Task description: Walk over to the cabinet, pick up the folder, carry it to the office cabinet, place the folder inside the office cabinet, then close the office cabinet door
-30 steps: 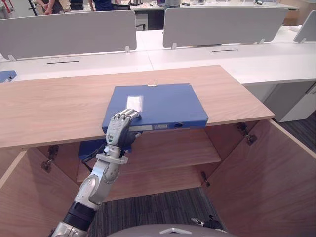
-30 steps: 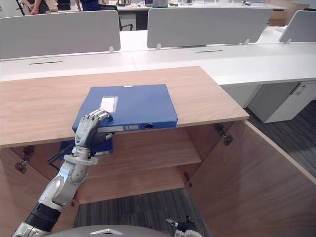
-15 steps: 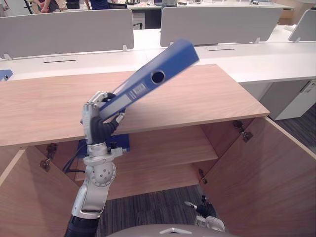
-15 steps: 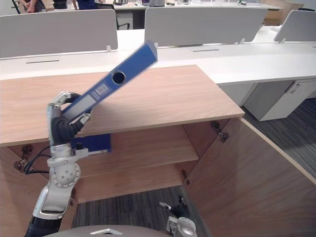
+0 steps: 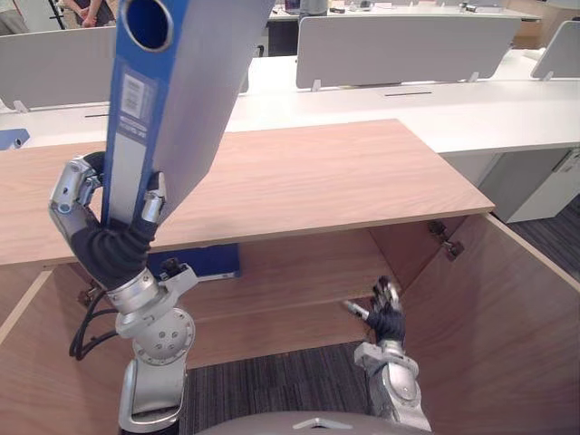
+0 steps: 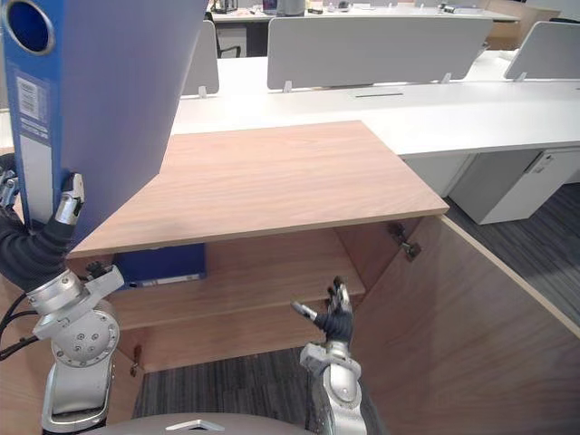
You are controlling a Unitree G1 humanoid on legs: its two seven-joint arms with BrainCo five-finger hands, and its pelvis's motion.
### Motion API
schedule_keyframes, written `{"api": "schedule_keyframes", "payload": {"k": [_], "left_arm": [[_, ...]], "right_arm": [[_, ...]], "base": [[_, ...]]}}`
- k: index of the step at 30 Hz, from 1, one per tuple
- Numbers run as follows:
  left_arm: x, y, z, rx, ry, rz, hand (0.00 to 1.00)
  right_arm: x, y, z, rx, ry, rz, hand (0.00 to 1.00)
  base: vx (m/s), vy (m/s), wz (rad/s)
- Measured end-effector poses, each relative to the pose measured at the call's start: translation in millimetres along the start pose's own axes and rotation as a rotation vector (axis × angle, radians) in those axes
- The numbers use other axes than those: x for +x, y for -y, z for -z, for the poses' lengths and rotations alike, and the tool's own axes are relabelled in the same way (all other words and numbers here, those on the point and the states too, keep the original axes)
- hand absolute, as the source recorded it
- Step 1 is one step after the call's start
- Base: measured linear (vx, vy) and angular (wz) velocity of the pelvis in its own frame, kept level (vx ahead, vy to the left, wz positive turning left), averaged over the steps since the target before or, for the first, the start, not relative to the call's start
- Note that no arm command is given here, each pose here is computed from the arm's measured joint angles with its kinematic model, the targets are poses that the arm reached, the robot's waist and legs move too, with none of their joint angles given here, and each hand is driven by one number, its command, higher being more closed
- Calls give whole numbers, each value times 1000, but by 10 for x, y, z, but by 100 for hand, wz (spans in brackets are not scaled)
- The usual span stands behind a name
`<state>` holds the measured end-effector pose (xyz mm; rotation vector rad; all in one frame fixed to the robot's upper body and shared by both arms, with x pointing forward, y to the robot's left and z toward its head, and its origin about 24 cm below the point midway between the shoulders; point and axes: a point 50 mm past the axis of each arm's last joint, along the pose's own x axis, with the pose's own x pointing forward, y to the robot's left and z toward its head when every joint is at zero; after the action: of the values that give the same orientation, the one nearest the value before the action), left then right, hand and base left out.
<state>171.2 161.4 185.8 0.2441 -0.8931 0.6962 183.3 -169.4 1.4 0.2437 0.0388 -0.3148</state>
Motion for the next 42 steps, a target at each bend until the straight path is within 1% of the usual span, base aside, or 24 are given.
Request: {"api": "schedule_keyframes", "payload": {"k": [4, 7, 9, 10, 14, 16, 21, 24, 27, 33, 42], "left_arm": [[-3, 2, -21, -28, 8, -2, 100], [-7, 9, -26, -67, -4, 0, 100], [-12, 17, -31, -98, -15, 4, 100], [-18, 30, -37, -134, -27, 13, 100], [-33, 58, -66, -210, -39, 26, 100], [-40, 75, -75, -226, -40, 45, 100], [-56, 116, -98, -357, -76, 90, 100], [-76, 150, -103, -440, -111, 112, 100], [-106, 198, -93, -490, -139, 153, 100], [-165, 280, -54, -526, -175, 226, 100], [-244, 388, -45, -624, -221, 329, 100]], "right_arm": [[23, -91, -472, 56, 237, -14, 0], [26, -144, -704, 89, 356, -27, 0], [32, -170, -789, 104, 396, -32, 0], [50, -218, -863, 123, 434, -41, 0], [76, -393, -1056, 162, 528, -126, 0], [87, -441, -1101, 177, 546, -154, 0], [145, -526, -1237, 272, 594, -233, 0], [159, -616, -1287, 304, 604, -308, 0], [181, -668, -1357, 306, 633, -365, 0], [206, -731, -1445, 325, 667, -419, 0], [273, -805, -1484, 326, 672, -496, 0]], "base": [[-13, -9, -8], [-35, -15, -8], [-35, -12, -5], [-47, -12, -7], [-40, -13, -6], [0, 0, 0], [-2, -17, 4], [1, -23, 7], [-7, -27, 11], [-12, -24, 6], [-27, -25, 8]]}}
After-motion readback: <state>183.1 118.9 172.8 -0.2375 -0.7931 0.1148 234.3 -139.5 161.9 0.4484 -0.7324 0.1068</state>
